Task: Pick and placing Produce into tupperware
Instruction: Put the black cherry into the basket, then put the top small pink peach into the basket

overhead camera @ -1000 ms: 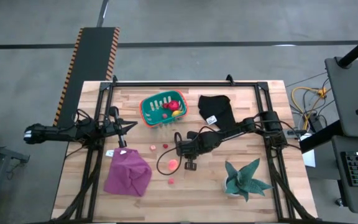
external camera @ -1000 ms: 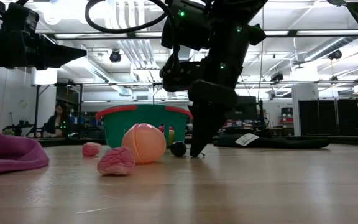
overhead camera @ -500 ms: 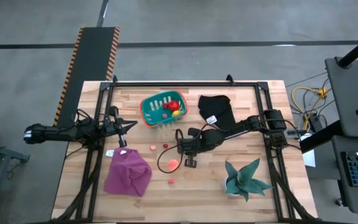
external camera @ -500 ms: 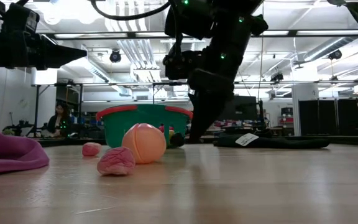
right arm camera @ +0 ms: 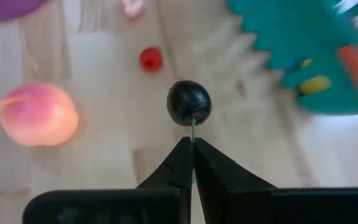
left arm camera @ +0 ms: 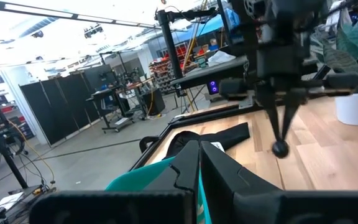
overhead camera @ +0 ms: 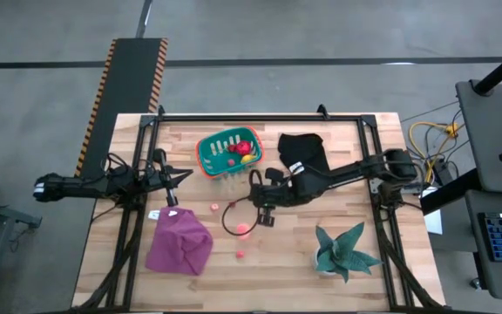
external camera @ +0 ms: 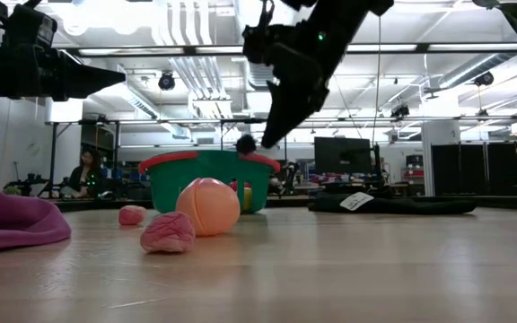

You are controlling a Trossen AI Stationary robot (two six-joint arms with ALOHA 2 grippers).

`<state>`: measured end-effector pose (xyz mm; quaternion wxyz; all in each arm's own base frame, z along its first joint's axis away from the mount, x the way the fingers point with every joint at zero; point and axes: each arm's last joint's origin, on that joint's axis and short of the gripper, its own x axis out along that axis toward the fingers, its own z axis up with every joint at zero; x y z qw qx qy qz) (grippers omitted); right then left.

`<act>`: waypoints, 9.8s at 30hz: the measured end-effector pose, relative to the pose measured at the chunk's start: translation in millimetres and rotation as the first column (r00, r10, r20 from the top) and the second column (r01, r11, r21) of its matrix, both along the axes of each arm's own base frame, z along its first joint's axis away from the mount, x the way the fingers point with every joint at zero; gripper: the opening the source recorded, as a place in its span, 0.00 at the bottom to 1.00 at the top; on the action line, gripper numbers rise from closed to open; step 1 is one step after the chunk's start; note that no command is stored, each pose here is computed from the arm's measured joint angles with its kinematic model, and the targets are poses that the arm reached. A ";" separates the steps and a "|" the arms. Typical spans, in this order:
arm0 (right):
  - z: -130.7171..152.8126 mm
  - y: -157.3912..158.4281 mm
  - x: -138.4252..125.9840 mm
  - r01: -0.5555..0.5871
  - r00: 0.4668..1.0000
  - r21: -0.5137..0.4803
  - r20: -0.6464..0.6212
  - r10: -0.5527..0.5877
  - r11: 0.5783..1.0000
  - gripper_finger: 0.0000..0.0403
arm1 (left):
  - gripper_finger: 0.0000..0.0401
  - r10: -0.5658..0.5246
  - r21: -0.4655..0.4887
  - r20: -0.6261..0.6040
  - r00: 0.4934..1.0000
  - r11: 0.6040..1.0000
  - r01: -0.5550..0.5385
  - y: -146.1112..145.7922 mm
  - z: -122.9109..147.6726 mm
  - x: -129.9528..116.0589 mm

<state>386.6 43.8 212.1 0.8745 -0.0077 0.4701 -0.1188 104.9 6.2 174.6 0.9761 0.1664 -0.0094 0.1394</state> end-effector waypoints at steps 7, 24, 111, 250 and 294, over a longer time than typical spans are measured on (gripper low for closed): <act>30.8 -20.9 0.4 0.020 0.989 -0.033 0.149 -0.015 0.999 0.02 | 0.00 0.000 0.000 0.002 1.000 1.000 0.000 0.0 0.2 -0.1; 44.1 -119.8 14.3 0.163 0.916 -0.030 0.375 -0.140 0.986 0.02 | 0.00 0.004 0.005 0.000 1.000 1.000 -0.004 0.1 0.1 -0.1; 171.6 -53.4 -37.0 -0.257 0.827 0.124 0.542 0.151 0.958 0.72 | 0.00 0.026 0.002 -0.012 1.000 1.000 -0.026 0.7 -1.0 0.4; -43.5 -37.5 -290.6 -0.302 0.570 -0.113 0.775 0.275 0.946 0.02 | 0.75 -0.103 -0.106 0.514 0.852 0.978 0.182 -2.6 48.4 -10.8; -48.1 -37.3 -287.1 -0.301 0.618 -0.040 0.753 0.227 0.953 0.02 | 0.75 -0.128 -0.457 -0.615 0.778 0.862 -0.219 -34.4 19.7 101.1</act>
